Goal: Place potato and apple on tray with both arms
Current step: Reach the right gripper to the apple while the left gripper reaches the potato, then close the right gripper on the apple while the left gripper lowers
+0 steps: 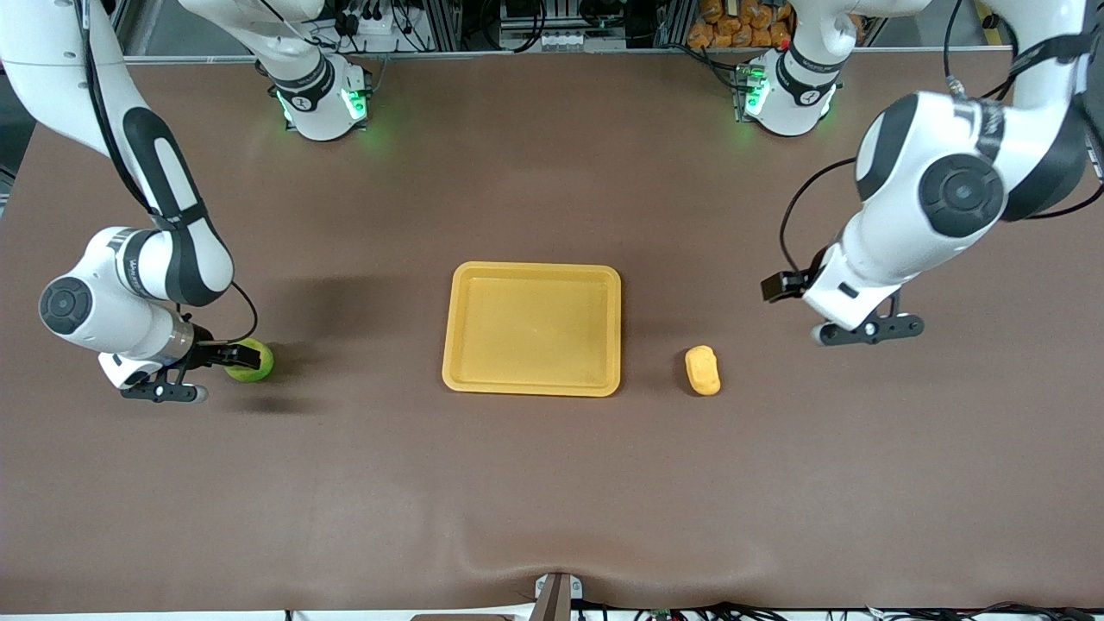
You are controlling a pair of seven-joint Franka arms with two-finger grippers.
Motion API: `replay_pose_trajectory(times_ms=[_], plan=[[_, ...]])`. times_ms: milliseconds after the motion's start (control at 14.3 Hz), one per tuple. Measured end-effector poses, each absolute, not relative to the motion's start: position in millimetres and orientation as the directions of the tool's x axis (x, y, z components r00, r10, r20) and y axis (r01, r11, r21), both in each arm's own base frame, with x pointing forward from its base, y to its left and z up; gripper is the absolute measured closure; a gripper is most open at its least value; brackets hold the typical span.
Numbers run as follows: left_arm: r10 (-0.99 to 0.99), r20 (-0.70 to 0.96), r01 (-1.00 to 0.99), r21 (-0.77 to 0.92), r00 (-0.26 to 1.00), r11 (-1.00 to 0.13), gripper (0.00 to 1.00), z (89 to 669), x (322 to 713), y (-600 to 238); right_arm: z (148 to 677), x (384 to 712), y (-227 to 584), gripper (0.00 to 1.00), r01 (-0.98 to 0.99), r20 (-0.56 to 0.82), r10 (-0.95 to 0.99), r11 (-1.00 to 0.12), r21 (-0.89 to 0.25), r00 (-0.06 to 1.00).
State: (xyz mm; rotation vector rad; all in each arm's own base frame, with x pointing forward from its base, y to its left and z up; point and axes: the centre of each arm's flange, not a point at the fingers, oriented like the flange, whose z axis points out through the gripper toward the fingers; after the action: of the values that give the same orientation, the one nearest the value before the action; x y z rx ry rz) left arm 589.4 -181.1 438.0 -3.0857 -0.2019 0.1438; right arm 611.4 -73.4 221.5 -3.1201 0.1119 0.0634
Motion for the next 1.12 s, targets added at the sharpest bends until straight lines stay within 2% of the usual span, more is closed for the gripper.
replay_pose_trajectory(times_ms=[559, 699, 1118], plan=[[0.222, -0.064, 0.221, -0.023, 0.973, -0.975, 0.0, 391.7, 601.2, -214.5, 202.9, 608.9, -73.7, 0.0, -0.075, -0.062, -0.073, -0.997, -0.017, 0.995], [0.234, -0.063, 0.233, -0.022, 0.97, -0.972, 0.0, 385.6, 600.1, -223.2, 204.3, 609.4, -73.7, 0.16, -0.075, -0.062, -0.074, -0.997, -0.017, 0.995], [0.261, -0.063, 0.26, -0.016, 0.963, -0.965, 0.0, 357.4, 602.4, -240.2, 205.3, 610.3, -73.7, 0.16, -0.074, -0.064, -0.073, -0.997, -0.017, 0.995]])
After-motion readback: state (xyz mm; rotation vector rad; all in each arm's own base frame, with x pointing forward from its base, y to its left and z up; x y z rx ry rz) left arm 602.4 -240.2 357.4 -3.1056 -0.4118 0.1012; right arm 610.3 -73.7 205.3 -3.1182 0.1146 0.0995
